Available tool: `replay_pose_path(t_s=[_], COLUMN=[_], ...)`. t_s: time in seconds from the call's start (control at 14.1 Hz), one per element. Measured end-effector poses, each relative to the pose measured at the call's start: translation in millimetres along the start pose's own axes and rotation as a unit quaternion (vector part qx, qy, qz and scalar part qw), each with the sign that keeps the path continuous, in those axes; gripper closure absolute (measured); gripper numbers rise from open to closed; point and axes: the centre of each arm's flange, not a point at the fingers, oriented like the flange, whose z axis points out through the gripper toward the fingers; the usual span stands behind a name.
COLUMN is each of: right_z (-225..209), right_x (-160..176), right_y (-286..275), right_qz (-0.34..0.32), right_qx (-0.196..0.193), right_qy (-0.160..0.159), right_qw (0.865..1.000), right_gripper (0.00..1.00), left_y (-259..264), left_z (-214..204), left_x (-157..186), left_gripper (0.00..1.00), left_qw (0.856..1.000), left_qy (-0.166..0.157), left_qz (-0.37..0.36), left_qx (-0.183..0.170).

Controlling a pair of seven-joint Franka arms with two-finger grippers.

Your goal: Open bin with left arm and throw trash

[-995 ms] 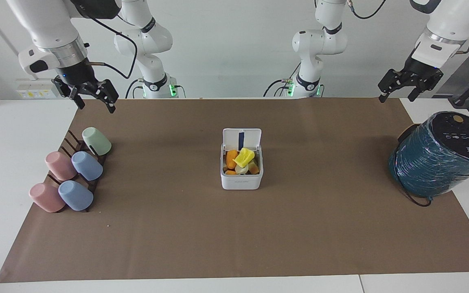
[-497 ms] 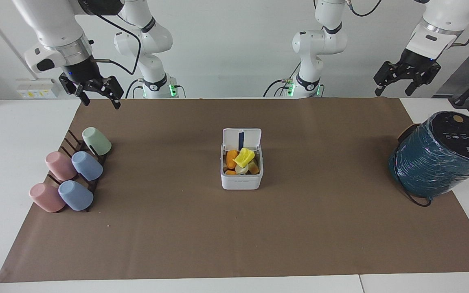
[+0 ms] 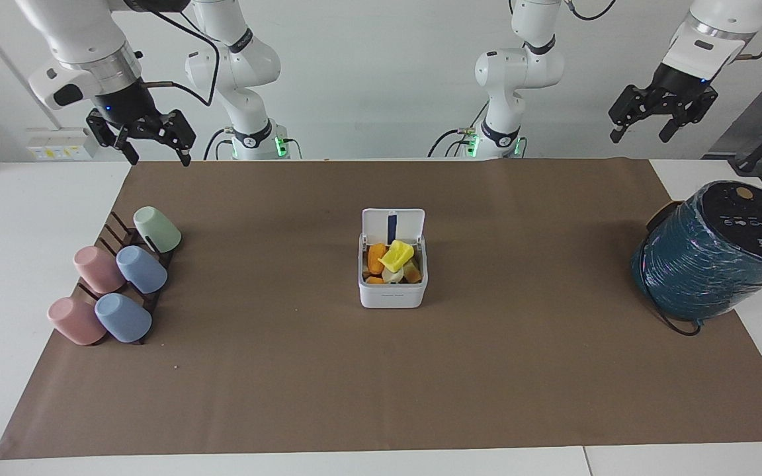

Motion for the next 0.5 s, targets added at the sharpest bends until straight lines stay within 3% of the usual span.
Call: replay_pose_path(t_s=[0.5], right_z=[-0.1], right_x=[0.4], right_y=[5.7], right_qz=[0.005], right_qx=[0.0], right_qy=[0.0], right_qw=[1.0], right_gripper=[0.0], left_y=[1.4], left_z=[-0.8], left_x=[-2.2], left_gripper=[0.0], left_qw=[1.0], left_qy=[0.0], left_qz=[0.001], left_qx=[0.0])
